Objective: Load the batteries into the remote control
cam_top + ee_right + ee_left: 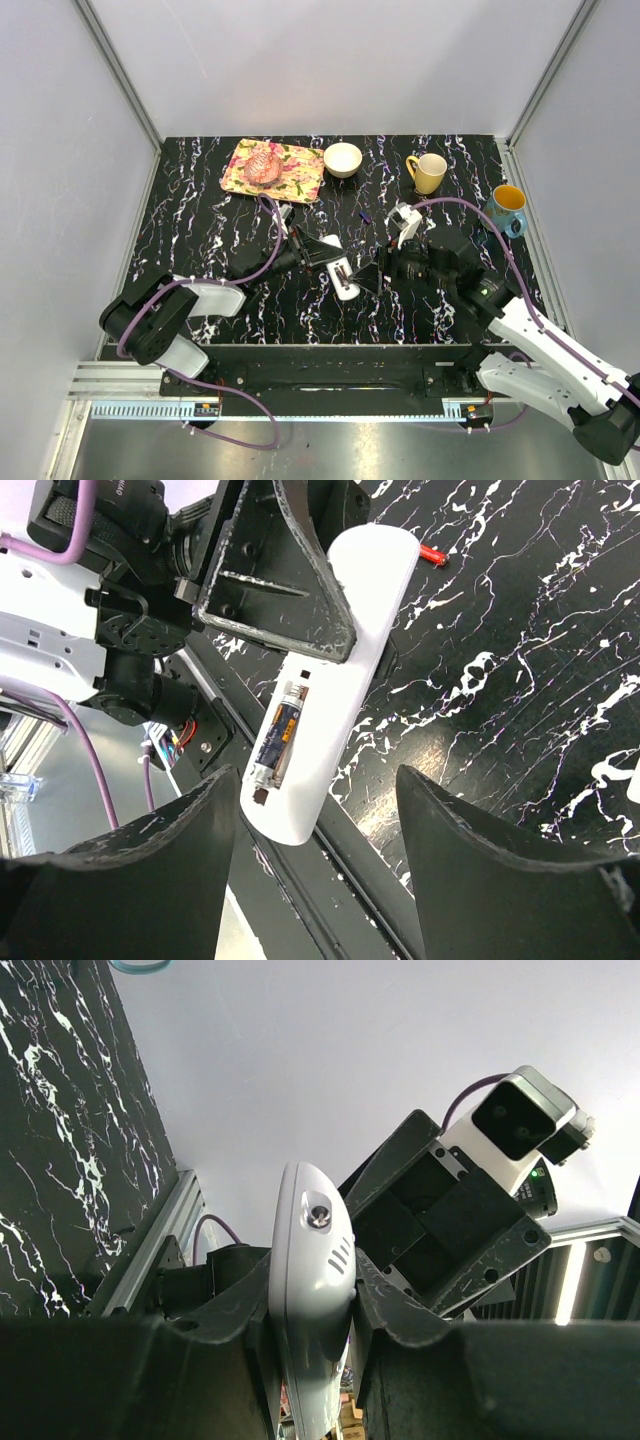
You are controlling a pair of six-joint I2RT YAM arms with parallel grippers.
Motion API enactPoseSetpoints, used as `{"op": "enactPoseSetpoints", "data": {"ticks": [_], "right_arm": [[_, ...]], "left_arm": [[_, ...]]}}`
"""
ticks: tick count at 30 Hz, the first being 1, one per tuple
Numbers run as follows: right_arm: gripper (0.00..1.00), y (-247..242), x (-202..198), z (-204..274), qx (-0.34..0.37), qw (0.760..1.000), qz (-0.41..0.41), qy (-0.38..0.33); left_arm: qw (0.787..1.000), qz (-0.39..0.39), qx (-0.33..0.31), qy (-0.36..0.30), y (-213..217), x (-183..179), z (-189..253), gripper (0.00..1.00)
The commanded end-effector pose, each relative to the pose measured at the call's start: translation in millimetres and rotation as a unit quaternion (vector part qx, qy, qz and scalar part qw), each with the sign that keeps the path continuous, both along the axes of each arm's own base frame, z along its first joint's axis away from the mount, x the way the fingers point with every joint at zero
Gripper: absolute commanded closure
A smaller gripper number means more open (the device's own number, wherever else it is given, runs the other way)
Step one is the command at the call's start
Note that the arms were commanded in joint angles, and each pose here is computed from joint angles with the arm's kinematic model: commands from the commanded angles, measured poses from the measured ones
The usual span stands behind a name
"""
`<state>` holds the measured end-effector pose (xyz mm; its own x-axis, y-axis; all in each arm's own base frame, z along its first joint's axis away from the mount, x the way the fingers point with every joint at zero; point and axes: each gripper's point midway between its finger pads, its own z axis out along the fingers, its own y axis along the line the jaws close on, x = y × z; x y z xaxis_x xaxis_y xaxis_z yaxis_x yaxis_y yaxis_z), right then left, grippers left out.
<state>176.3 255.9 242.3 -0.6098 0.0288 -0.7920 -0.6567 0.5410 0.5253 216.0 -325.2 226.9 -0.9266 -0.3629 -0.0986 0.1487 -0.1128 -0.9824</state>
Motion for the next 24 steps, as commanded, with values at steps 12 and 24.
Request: {"op": "enactPoseSetpoints", "data": {"ticks": [12, 24], "right_arm": [[0.31, 2.0, -1.2, -11.5, -0.012, 1.000, 0.015, 0.008], [0.31, 5.2, -3.2, 1.1, 0.007, 1.000, 0.023, -0.001]], "left_arm": [[0.974, -0.008, -0.133, -0.184, 21.2, -32.1, 90.5, 1.00], [0.976, -0.007, -0.128, -0.178, 20.4, -30.7, 85.1, 1.00]]}}
